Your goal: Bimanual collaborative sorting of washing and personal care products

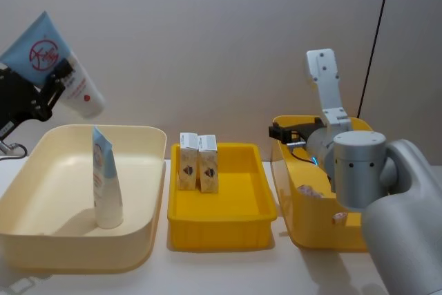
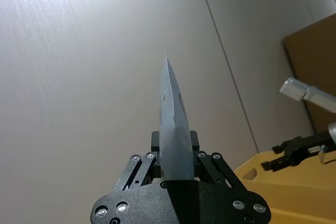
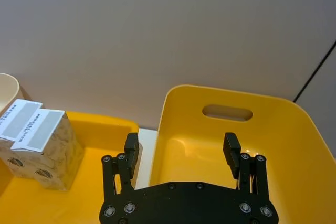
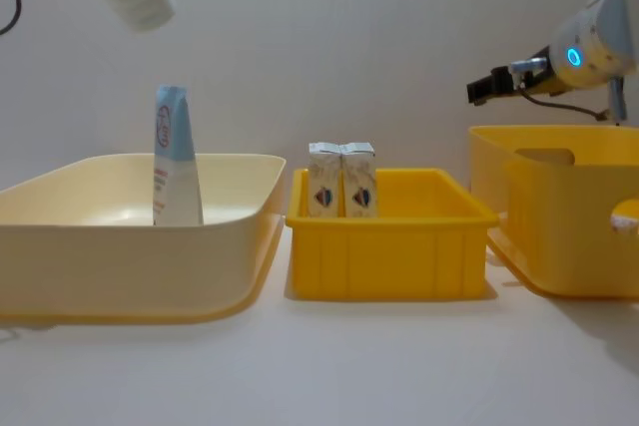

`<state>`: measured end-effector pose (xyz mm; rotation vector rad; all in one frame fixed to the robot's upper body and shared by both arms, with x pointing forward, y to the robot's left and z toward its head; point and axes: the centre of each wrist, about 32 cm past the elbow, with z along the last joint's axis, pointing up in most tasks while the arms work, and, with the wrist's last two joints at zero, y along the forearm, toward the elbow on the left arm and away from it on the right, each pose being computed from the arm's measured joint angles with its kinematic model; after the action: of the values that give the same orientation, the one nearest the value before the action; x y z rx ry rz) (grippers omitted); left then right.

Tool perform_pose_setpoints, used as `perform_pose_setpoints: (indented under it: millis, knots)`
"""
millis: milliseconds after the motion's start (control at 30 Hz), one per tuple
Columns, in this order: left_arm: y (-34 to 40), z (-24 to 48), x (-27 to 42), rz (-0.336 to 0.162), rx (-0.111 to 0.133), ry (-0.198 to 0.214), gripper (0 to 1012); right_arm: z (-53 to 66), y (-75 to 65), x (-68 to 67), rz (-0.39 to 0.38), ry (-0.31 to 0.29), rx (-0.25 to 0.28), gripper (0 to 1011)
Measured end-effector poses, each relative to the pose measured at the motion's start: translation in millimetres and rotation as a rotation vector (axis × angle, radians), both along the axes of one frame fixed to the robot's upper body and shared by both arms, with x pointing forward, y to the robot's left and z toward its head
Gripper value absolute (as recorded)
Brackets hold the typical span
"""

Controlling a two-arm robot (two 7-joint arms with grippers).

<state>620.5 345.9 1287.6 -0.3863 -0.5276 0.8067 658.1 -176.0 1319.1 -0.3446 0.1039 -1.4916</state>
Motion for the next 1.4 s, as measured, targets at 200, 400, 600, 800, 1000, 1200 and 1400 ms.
perform_pose_setpoints:
  millis: [200, 400, 600, 800, 1000, 1200, 1400]
  knots:
    - [0.1, 3.9, -0.8, -0.054, -0.034, -0.018, 268, -2.6, 3.8, -1.5, 0.065, -0.057, -0.044, 1001]
    - [2.3, 1.5, -3.5, -0.079, -0.066, -0.006, 268, -4.8, 6.5, -4.2, 0.135, -0.119, -0.080, 1001]
    - [4.5, -2.7, -2.4, -0.088, -0.088, 0.013, 268, -6.7, 9.4, -7.5, 0.221, -0.191, -0.121, 1001]
    - [7.2, -7.3, 1.6, -0.091, -0.104, 0.038, 268, -8.6, 11.9, -9.9, 0.304, -0.259, -0.159, 1001]
    - [12.3, -14.0, 5.9, -0.082, -0.113, 0.069, 268, -11.4, 12.6, -10.6, 0.390, -0.316, -0.187, 1001]
    - [18.2, -22.0, 9.5, -0.066, -0.117, 0.101, 268, -10.0, 12.9, -10.3, 0.462, -0.317, -0.200, 1001]
    - [24.4, -30.2, 10.9, -0.048, -0.122, 0.126, 268, -6.6, 12.1, -9.8, 0.538, -0.304, -0.216, 1001]
